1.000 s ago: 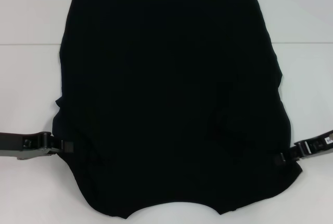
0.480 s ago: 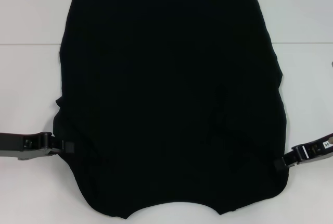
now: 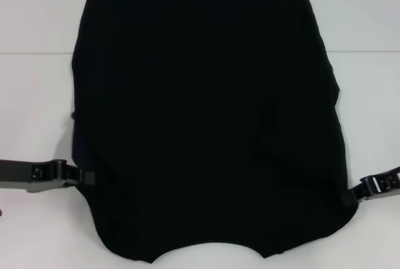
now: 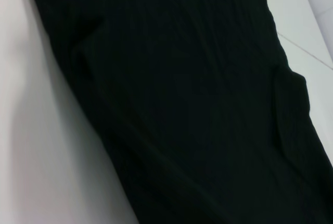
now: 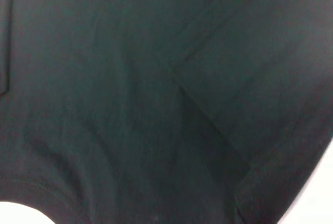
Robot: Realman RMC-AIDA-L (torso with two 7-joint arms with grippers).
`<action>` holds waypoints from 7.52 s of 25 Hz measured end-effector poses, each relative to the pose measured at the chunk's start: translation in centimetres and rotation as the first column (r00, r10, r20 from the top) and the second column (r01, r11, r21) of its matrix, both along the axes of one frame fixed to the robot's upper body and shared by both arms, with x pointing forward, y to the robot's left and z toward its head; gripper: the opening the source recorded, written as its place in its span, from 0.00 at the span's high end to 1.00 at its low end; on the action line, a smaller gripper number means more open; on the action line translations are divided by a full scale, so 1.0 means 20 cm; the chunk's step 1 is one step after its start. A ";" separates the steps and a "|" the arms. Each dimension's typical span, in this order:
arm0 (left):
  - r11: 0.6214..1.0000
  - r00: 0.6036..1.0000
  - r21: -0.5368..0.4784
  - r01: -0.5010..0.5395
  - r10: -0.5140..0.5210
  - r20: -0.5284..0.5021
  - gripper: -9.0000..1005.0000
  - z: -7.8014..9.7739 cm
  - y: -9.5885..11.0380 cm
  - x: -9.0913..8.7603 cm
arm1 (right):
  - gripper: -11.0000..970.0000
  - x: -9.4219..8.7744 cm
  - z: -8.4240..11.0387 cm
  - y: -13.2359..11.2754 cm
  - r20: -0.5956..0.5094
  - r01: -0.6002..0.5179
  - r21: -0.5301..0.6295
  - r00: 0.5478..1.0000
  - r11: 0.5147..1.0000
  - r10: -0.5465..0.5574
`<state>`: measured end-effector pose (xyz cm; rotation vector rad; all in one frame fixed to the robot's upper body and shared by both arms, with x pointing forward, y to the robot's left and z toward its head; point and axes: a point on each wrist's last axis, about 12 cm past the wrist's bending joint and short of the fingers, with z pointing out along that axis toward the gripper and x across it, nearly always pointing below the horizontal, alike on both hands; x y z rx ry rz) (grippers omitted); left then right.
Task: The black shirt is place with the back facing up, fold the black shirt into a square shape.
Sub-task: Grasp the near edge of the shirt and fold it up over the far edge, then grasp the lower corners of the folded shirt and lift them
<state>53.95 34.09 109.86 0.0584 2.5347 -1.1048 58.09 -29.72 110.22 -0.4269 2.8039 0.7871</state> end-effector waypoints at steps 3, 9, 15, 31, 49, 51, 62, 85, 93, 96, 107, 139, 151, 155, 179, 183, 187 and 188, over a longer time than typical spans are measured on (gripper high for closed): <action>0.999 0.999 -0.012 0.031 -0.031 -0.006 0.87 0.01 -0.01 -0.02 | 0.92 -0.02 0.01 -0.04 -0.031 -0.001 -0.006 1.000 1.000 0.001; 0.985 0.980 0.007 0.170 -0.168 -0.104 0.86 0.00 -0.03 -0.09 | 0.92 -0.11 0.02 -0.14 -0.115 0.014 -0.056 0.993 0.998 -0.021; 0.970 0.956 -0.003 0.245 -0.242 -0.168 0.86 -0.02 -0.07 -0.14 | 0.92 -0.24 -0.01 -0.20 -0.214 0.027 -0.080 0.976 0.996 -0.044; 0.983 0.976 0.002 0.185 -0.183 -0.120 0.84 0.05 -0.14 0.04 | 0.92 -0.12 0.09 -0.21 -0.048 0.116 0.047 0.992 0.992 -0.114; 0.953 0.971 0.199 -0.230 0.211 0.114 0.82 0.11 -0.40 0.58 | 0.92 0.39 0.10 -0.04 0.312 0.374 0.100 0.868 0.922 -0.386; 0.950 0.970 0.209 -0.232 0.210 0.126 0.82 0.10 -0.41 0.59 | 0.92 0.40 0.07 -0.02 0.334 0.396 0.085 0.853 0.914 -0.401; 0.924 0.933 0.219 -0.314 0.257 0.254 0.80 0.16 -0.48 0.70 | 0.92 0.51 0.11 -0.01 0.465 0.497 0.087 0.746 0.863 -0.476; 0.898 0.890 0.263 -0.354 0.236 0.391 0.78 0.19 -0.63 0.80 | 0.92 0.60 0.12 0.14 0.591 0.521 0.055 0.671 0.852 -0.449; 0.890 0.896 0.330 -0.315 0.164 0.413 0.77 0.15 -0.68 0.79 | 0.92 0.58 0.08 0.20 0.604 0.462 -0.024 0.713 0.886 -0.356; 0.892 0.898 0.339 -0.299 0.143 0.416 0.77 0.16 -0.71 0.79 | 0.88 0.59 0.09 0.22 0.601 0.429 -0.048 0.734 0.902 -0.317; 0.963 0.967 0.220 -0.154 0.101 0.236 0.73 0.28 -0.59 0.69 | 0.72 0.57 0.23 0.08 0.465 0.406 0.002 0.809 0.914 -0.360; 0.950 0.950 0.296 -0.099 0.002 0.311 0.35 -0.09 -0.20 0.37 | 0.36 0.54 0.47 -0.06 0.321 0.391 0.047 0.865 0.919 -0.385; 0.959 0.960 0.274 -0.069 -0.011 0.281 0.38 -0.10 -0.21 0.35 | 0.36 0.53 0.46 -0.08 0.318 0.403 0.051 0.861 0.914 -0.398; 0.956 0.967 0.270 -0.112 0.041 0.253 0.43 -0.10 -0.20 0.36 | 0.36 0.53 0.46 -0.08 0.321 0.399 0.051 0.861 0.915 -0.394; 0.974 0.974 0.204 -0.103 0.057 0.218 0.94 -0.02 -0.25 0.41 | 0.36 0.34 0.31 -0.22 0.191 0.285 -0.158 0.948 0.945 -0.254; 0.974 0.972 0.203 -0.100 0.052 0.227 0.94 -0.01 -0.27 0.43 | 0.36 0.30 0.21 -0.22 0.217 0.290 -0.148 0.942 0.946 -0.255; 0.975 0.971 0.201 -0.093 0.044 0.236 0.95 0.01 -0.29 0.44 | 0.36 0.30 0.15 -0.20 0.256 0.304 -0.132 0.930 0.944 -0.264; 0.975 0.970 0.200 -0.093 0.044 0.238 0.95 0.02 -0.29 0.45 | 0.36 0.30 0.14 -0.19 0.265 0.304 -0.128 0.928 0.944 -0.263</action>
